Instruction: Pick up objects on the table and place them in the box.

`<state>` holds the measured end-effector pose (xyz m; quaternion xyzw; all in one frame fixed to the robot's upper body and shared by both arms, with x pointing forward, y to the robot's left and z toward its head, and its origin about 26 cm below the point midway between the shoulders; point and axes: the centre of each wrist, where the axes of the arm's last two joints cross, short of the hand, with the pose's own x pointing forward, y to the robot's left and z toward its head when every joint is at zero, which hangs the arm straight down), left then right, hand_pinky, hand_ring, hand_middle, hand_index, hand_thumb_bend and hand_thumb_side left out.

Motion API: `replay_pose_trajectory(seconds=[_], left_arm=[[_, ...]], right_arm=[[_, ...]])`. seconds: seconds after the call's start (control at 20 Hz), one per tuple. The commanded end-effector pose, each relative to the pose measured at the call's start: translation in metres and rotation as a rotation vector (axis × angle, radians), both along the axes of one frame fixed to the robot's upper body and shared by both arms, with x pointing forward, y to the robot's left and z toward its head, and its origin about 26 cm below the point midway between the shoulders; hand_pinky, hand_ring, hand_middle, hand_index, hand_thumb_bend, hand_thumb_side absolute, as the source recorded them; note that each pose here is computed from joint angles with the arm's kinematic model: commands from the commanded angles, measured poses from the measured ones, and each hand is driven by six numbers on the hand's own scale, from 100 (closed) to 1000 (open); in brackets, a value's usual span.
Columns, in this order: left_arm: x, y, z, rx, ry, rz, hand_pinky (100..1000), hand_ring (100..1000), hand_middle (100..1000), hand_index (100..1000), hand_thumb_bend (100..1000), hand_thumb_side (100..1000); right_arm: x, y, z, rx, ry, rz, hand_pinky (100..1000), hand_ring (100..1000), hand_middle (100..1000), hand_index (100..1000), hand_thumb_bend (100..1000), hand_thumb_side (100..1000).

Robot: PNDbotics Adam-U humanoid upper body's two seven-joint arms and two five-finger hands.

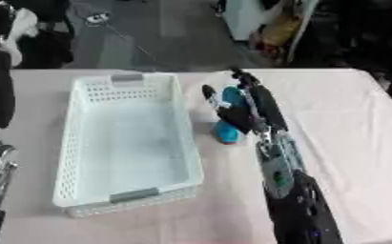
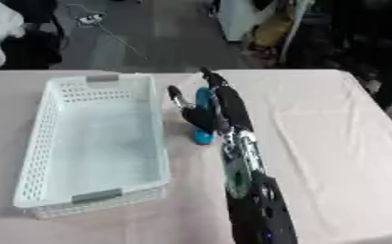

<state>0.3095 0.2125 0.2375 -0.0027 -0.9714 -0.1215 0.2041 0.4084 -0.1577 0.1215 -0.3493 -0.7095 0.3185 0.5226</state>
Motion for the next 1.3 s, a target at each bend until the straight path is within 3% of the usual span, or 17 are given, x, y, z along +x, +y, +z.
replay_pose_trajectory(seconds=[0.05,0.55,0.9,1.3], left_arm=[[-0.0023,0.0006,0.0090,0.011,-0.031,-0.009,817,817,890,920,302,957],[-0.0024,0.0012,0.0083,0.013,-0.029,-0.007,817,817,890,920,301,957],[-0.0025,0.0019,0.0071,0.017,-0.025,-0.004,817,817,890,920,300,957],[-0.0025,0.0019,0.0072,0.017,-0.025,-0.005,819,817,891,920,300,956]], right_arm=[[0.0046,-0.0039,0.0071,-0.020,-0.019,-0.012,816,815,867,1000,493,937],[0.0070,-0.0084,0.0055,-0.012,-0.018,-0.018,808,809,861,1000,486,935],[0.0059,-0.0119,0.0112,0.084,-0.047,-0.004,754,768,826,994,487,924],[0.0084,-0.0128,0.0037,0.111,-0.006,0.005,752,768,828,995,476,927]])
